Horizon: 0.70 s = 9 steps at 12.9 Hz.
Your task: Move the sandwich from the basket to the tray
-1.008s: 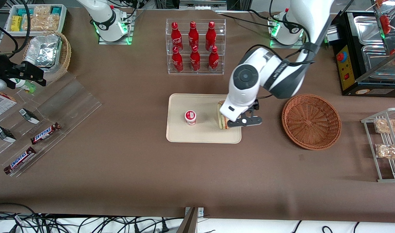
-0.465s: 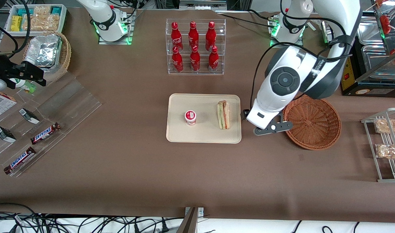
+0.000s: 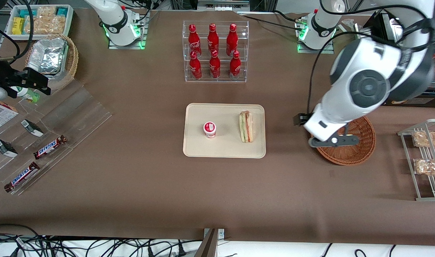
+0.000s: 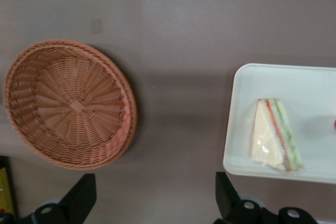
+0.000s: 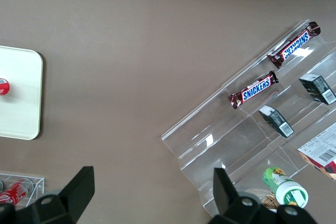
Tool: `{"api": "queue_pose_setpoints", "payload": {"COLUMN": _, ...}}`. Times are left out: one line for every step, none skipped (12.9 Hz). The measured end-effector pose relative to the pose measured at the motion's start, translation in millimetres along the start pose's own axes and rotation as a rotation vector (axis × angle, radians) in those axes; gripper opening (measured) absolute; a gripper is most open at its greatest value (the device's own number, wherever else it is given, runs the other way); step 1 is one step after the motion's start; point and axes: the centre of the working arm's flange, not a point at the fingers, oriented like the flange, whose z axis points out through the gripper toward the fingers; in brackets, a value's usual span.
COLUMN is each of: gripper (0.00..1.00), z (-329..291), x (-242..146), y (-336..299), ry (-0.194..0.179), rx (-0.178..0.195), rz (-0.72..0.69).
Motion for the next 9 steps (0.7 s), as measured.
{"api": "queue_pose_setpoints", "payload": {"gripper": 1.0, "z": -8, "x": 3, "y": -22, "ry": 0.0, "rx": -0.007, "rz": 0.012}}
{"api": "queue_pose_setpoints", "payload": {"gripper": 1.0, "z": -15, "x": 6, "y": -43, "ry": 0.008, "rx": -0.011, "rz": 0.017}}
{"api": "queue_pose_setpoints", "payload": {"gripper": 1.0, "z": -20, "x": 8, "y": -62, "ry": 0.014, "rx": -0.015, "rz": 0.017}}
{"api": "queue_pose_setpoints", "payload": {"gripper": 1.0, "z": -24, "x": 8, "y": -79, "ry": 0.014, "rx": -0.011, "rz": 0.019}}
{"api": "queue_pose_setpoints", "payload": {"gripper": 1.0, "z": -27, "x": 7, "y": -93, "ry": 0.009, "rx": -0.006, "rz": 0.032}}
{"api": "queue_pose_setpoints", "payload": {"gripper": 1.0, "z": -27, "x": 7, "y": -105, "ry": 0.004, "rx": -0.001, "rz": 0.054}}
{"api": "queue_pose_setpoints", "payload": {"gripper": 1.0, "z": -27, "x": 7, "y": -113, "ry": -0.003, "rx": 0.001, "rz": 0.082}}
{"api": "queue_pose_setpoints", "payload": {"gripper": 1.0, "z": -27, "x": 6, "y": -118, "ry": -0.013, "rx": 0.002, "rz": 0.104}}
{"api": "queue_pose_setpoints", "payload": {"gripper": 1.0, "z": -27, "x": 5, "y": -119, "ry": -0.019, "rx": 0.003, "rz": 0.118}}
